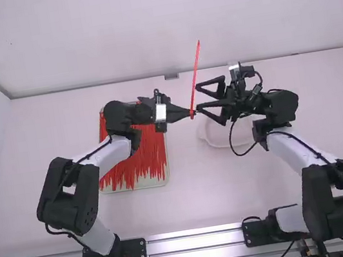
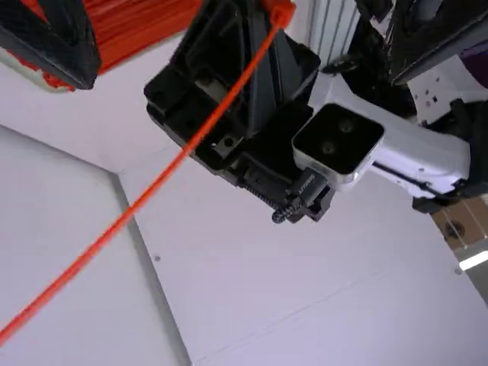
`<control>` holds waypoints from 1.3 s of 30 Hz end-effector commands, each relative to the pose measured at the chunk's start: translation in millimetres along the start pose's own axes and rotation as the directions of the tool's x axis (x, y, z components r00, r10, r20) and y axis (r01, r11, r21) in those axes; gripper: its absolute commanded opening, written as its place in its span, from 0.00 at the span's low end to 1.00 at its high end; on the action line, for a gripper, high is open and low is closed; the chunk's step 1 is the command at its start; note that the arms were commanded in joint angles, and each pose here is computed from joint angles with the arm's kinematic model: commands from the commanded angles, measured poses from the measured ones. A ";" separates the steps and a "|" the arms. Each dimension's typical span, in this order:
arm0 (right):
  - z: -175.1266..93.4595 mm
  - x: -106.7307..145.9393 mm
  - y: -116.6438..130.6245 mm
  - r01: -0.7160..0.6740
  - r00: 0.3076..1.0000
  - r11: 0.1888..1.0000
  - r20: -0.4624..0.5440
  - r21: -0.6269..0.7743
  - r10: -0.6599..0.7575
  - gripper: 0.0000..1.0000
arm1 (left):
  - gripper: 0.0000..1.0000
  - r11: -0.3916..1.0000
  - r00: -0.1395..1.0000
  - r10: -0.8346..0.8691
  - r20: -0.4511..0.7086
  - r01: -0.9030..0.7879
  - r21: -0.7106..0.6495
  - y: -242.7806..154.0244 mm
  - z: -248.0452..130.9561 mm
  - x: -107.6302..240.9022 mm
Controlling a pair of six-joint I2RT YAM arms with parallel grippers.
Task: Fasten the cable tie
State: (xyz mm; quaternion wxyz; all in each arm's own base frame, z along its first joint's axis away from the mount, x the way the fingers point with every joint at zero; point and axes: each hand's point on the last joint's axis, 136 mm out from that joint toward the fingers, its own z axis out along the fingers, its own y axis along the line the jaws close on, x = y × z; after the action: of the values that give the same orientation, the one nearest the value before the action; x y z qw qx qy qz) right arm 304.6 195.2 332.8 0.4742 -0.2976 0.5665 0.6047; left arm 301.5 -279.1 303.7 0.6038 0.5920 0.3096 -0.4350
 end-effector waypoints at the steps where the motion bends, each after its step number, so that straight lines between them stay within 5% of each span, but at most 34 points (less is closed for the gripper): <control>1: 4.4 -8.1 1.8 0.012 0.999 1.000 0.053 0.018 -0.013 0.97 | 0.02 1.000 1.000 -0.014 0.000 0.014 -0.004 -0.1 0.5 2.4; 6: 12.0 -4.0 -1.7 -0.028 0.998 0.999 0.057 0.028 0.027 0.90 | 0.02 0.999 1.000 0.018 0.000 -0.018 0.039 -7.4 0.2 2.1; 16: 20.2 2.0 -3.9 -0.083 0.996 0.996 0.019 0.024 0.082 0.54 | 0.02 0.999 1.000 0.016 -0.001 -0.016 0.037 -7.1 0.4 2.3; 19: 24.5 3.8 3.7 -0.074 0.997 0.997 -0.009 -0.009 0.074 0.22 | 0.02 0.999 1.000 0.016 -0.001 -0.015 0.037 -7.1 0.2 2.3; 20: 25.0 4.0 4.2 -0.074 0.997 0.997 -0.010 -0.011 0.074 0.21 | 0.02 0.999 1.000 0.016 -0.001 -0.015 0.037 -7.1 0.2 2.3; 22: 27.9 5.3 6.8 -0.076 0.997 0.997 -0.015 -0.020 0.075 0.00 | 0.02 0.999 1.000 0.014 -0.001 -0.014 0.037 -7.1 0.4 2.4; 39: 22.3 1.8 3.0 -0.076 0.997 0.997 -0.007 -0.006 0.076 0.00 | 0.05 1.000 1.000 -0.017 0.015 0.017 0.015 -3.7 0.0 -6.4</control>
State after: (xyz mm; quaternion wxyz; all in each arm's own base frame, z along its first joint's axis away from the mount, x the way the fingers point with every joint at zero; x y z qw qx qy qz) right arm 305.5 219.9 327.6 0.4399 -0.2708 0.5836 0.6265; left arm 296.4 -277.4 302.7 0.5986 0.6002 0.2997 -0.4378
